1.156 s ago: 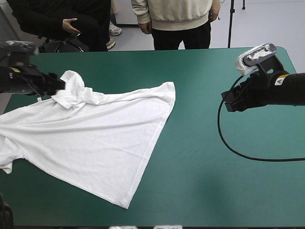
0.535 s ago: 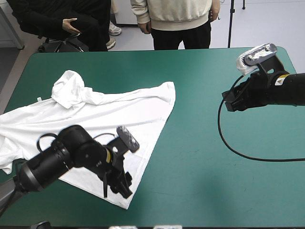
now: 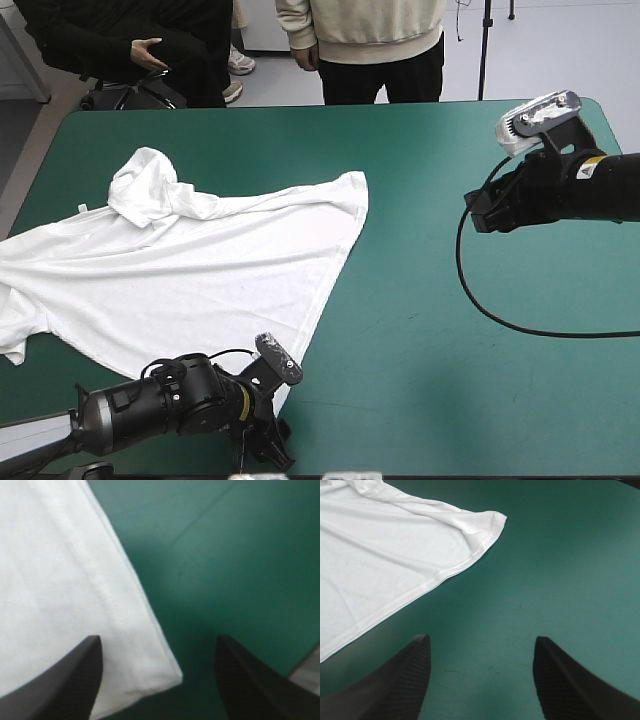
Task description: Fold the cloth
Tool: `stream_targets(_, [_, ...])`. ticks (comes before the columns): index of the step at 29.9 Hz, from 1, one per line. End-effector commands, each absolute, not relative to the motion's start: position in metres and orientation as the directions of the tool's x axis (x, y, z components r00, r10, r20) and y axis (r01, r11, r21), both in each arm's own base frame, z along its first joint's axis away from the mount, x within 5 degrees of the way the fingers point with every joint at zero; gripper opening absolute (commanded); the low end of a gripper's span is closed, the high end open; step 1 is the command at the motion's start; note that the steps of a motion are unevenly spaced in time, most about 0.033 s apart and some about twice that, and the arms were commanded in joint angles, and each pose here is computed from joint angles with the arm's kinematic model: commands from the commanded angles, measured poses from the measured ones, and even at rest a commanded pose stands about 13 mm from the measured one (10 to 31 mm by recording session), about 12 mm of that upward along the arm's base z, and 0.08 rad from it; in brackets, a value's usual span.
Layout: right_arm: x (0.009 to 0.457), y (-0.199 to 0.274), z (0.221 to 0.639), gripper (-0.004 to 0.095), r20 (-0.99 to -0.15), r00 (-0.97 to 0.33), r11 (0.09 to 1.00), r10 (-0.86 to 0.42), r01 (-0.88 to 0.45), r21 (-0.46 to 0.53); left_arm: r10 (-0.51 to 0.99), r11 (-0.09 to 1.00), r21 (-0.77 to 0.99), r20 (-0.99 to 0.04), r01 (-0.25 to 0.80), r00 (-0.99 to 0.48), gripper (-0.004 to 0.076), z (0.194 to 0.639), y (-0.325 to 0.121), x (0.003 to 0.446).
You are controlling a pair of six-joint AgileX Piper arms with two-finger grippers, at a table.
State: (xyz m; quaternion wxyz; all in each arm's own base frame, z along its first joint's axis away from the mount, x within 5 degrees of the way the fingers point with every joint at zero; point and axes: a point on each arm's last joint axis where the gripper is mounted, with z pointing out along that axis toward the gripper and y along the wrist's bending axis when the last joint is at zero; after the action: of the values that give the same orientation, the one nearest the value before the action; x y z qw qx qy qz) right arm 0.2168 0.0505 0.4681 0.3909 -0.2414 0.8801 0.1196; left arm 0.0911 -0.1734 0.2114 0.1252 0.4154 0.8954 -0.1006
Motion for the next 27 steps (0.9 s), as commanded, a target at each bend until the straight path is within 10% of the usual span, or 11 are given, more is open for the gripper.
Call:
stream_targets(1, [0.208, 0.051, 0.48, 0.0563, -0.781, -0.541, 0.852, -0.311, -0.524, 0.023, 0.696, 0.644, -0.046, -0.379, 0.764, -0.61, 0.0464, 0.213, -0.172, 0.094])
stream_targets(11, [0.208, 0.051, 0.479, 0.0563, -0.78, -0.544, 0.851, -0.31, -0.524, 0.027, 0.77, 0.612, 0.012, -0.238, 0.79, -0.593, 0.0292, 0.191, -0.174, 0.096])
stream_targets(16, [0.208, 0.051, 0.479, 0.0563, -0.779, -0.547, 0.851, -0.305, -0.523, 0.034, 0.78, 0.618, 0.024, -0.14, 0.786, -0.61, -0.0015, 0.181, -0.172, 0.095])
stream_targets(27, [0.279, 0.088, 0.439, 0.0564, -0.769, -0.531, 0.749, -0.355, -0.654, 0.106, 0.737, 0.669, -0.037, -0.105, 0.743, -0.668, -0.0017, 0.181, -0.172, 0.089])
